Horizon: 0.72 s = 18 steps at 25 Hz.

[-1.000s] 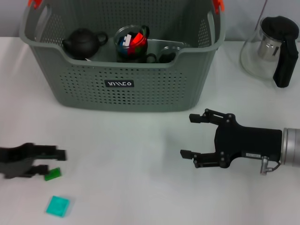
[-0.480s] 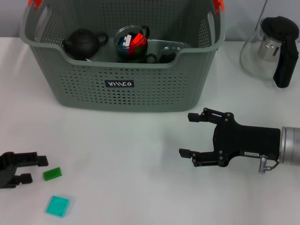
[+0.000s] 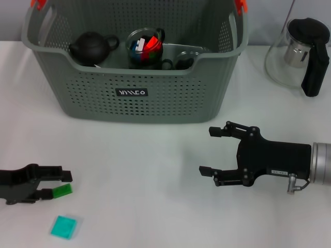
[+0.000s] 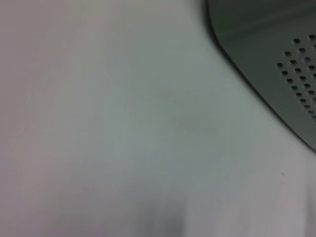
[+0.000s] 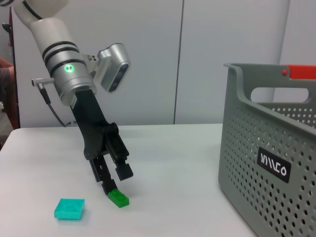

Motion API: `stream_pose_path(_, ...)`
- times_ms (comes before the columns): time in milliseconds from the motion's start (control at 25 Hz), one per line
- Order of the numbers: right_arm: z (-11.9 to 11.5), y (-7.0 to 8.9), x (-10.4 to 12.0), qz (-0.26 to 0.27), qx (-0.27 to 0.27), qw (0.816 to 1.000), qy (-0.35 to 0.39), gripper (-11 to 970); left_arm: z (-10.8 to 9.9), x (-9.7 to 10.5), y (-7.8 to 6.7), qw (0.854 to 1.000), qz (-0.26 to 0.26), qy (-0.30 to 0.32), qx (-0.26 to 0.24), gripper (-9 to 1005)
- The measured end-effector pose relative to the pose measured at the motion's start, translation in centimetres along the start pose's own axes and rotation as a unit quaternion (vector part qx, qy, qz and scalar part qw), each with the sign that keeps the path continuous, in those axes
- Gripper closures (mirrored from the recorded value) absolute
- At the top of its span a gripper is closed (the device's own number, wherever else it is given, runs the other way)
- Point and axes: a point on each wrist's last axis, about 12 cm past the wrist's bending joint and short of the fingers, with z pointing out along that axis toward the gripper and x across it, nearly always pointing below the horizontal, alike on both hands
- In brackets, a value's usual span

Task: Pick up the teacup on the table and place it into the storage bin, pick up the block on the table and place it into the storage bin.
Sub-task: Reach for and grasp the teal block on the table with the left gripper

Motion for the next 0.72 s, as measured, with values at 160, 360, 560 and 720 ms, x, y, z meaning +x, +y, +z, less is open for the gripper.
stream_pose_path(160,0.0,0.1,0.0,0.001,0.0,1.0,-0.001,18,0.5,-0.2,-0.6,1.0,0.008,0.004,0.008,233)
stream_pose_path(360,0.0,0.1,0.0,0.0,-0.002,1.0,0.0,18,2.0,-0.7,-2.2,0.999,0.029,0.022,0.026,233)
stream_pose_path(560,0.1,0.2,0.0,0.0,-0.006,1.0,0.0,17,3.2,-1.2,-4.0,0.996,0.06,0.052,0.031,233)
stream_pose_path(720,0.1,0.2,0.0,0.0,-0.006,1.0,0.001,17,1.9,-0.5,-3.4,0.995,0.066,0.065,0.036,233)
